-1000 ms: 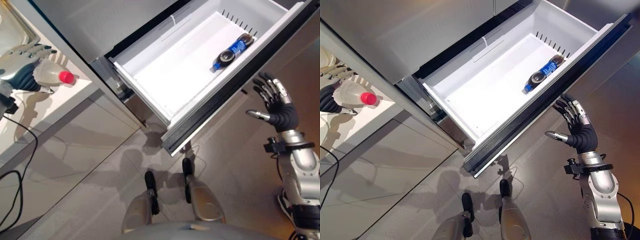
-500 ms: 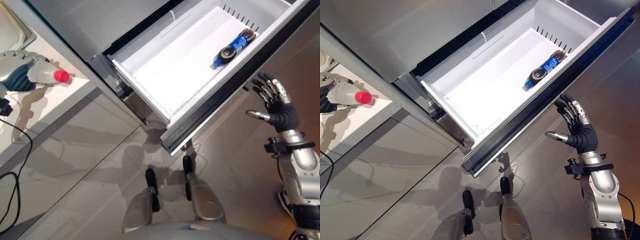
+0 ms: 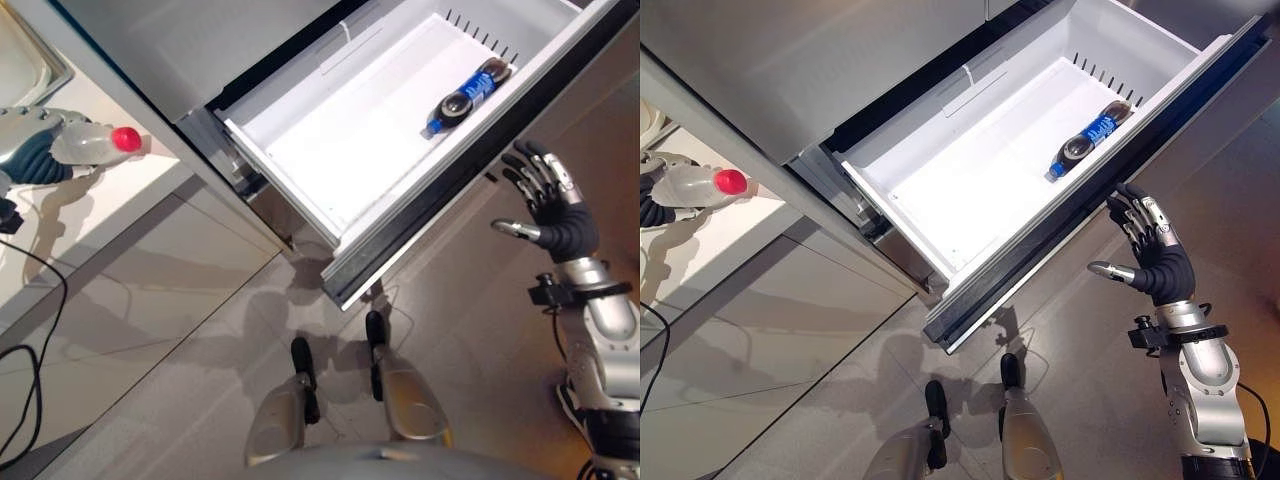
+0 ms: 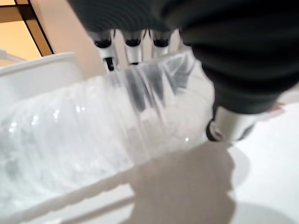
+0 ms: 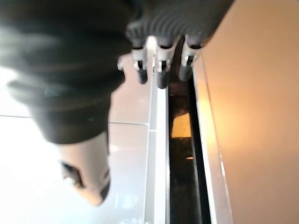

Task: Take the drinks into the refrigerator

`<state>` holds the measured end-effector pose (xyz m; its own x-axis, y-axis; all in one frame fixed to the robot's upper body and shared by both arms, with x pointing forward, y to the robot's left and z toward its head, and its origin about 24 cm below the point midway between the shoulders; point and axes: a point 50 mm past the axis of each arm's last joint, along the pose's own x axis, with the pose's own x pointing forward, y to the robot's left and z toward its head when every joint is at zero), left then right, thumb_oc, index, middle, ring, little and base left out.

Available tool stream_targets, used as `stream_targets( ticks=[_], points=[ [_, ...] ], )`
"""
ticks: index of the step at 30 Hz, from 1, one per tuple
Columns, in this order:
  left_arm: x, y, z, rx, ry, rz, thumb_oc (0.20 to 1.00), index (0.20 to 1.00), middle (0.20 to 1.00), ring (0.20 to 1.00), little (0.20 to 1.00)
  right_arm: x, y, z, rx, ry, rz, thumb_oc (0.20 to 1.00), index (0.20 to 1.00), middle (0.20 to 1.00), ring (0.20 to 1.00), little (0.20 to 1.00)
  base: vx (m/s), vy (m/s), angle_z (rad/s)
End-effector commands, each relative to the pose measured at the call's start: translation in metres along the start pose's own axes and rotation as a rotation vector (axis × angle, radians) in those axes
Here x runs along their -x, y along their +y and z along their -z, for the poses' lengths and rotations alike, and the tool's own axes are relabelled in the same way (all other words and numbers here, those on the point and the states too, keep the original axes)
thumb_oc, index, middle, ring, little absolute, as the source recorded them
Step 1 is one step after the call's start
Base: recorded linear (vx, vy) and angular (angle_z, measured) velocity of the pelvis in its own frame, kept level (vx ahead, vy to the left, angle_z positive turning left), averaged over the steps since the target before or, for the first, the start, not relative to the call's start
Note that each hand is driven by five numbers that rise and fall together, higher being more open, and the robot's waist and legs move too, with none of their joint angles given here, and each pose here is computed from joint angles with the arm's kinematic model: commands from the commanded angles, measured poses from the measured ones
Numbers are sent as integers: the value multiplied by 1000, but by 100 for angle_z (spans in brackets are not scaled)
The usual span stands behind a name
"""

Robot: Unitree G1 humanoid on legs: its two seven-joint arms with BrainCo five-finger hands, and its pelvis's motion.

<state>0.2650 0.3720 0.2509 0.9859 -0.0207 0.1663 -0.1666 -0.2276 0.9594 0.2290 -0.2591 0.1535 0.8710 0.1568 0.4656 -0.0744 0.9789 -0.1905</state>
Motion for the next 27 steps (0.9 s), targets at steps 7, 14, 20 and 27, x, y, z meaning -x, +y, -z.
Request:
stream_targets(
  ticks=[7,14,20,27],
  points=[
    [10,-29,2,371,90,-90,200,200,200,200,200,-14,1,-37,-23,-211,-6,1000,1000,1000,1000,1000,0,0,0],
    [33,-46,-9,1054,107,-461,200,200,200,200,200,-17,6,-31,-85,-202,-15,1000,1000,1000,1000,1000,-17,2,3],
    [49,-66,-35,1378,30,-546,200,200,200,200,200,-22,12,-27,-114,-184,-41,1000,1000,1000,1000,1000,-5,0,7],
    [55,-80,-62,1616,-13,-628,200,200,200,200,200,-23,15,-24,-119,-175,-41,1000,1000,1000,1000,1000,-8,-1,5]
  ],
)
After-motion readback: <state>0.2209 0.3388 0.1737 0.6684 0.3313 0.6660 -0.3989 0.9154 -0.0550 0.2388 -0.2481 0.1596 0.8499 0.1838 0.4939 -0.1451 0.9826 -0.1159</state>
